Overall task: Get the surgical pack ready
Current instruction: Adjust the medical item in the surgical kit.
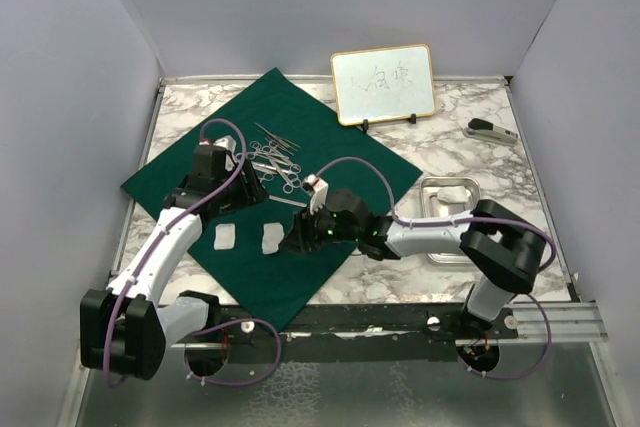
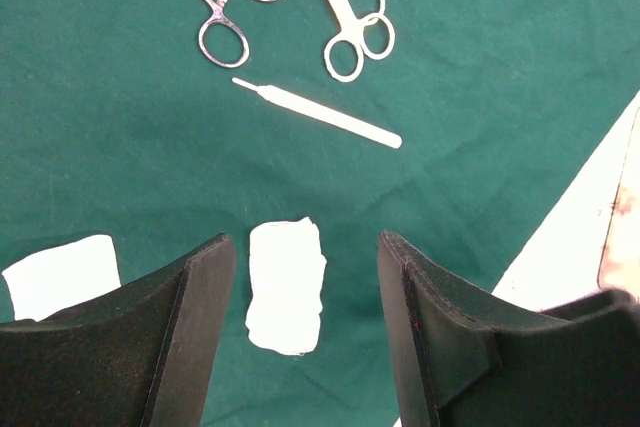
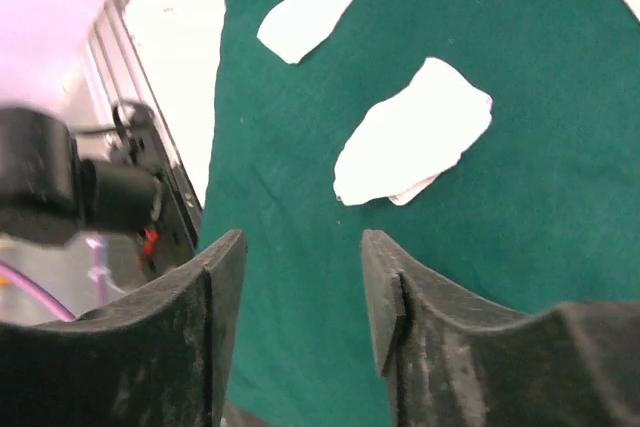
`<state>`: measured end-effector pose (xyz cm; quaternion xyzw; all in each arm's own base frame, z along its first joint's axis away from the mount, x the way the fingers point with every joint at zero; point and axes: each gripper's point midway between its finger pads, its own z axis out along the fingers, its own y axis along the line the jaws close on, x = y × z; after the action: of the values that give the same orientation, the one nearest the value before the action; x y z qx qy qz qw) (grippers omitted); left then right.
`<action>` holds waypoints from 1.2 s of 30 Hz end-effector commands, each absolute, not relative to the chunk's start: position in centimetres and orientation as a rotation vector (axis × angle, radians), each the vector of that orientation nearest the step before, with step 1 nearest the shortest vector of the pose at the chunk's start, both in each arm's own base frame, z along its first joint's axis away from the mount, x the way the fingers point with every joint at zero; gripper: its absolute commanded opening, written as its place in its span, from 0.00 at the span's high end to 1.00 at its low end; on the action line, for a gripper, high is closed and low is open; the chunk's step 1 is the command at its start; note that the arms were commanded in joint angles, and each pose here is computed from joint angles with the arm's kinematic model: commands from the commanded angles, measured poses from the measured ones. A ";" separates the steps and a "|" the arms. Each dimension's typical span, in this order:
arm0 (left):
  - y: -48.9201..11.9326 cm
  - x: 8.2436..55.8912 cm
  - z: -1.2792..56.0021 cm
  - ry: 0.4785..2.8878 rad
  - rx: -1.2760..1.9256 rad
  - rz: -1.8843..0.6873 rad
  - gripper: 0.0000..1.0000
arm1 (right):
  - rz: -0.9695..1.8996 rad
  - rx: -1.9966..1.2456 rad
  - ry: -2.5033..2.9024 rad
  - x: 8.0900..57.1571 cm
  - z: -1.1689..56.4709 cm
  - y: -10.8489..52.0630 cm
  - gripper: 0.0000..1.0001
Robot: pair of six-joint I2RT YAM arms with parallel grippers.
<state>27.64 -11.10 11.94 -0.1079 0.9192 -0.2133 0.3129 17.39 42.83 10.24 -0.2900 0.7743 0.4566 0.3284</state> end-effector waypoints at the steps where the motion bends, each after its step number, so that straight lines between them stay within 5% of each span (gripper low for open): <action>1: -10.9 27.8 13.7 2.386 -0.277 -0.550 0.38 | 1.342 -0.175 2.360 19.3 8.6 43.2 0.54; 10: -11.0 27.3 14.3 2.362 -0.247 -0.564 0.38 | 1.420 -0.156 2.428 22.3 5.9 44.0 0.69; 36: -11.3 27.6 15.0 2.349 -0.202 -0.581 0.38 | 1.354 -0.191 2.482 23.0 2.0 44.7 0.76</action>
<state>27.35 -10.91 13.53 -0.0932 0.9125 -0.2144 0.3358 22.98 44.47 3.07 -0.0585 0.8628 0.4786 0.1520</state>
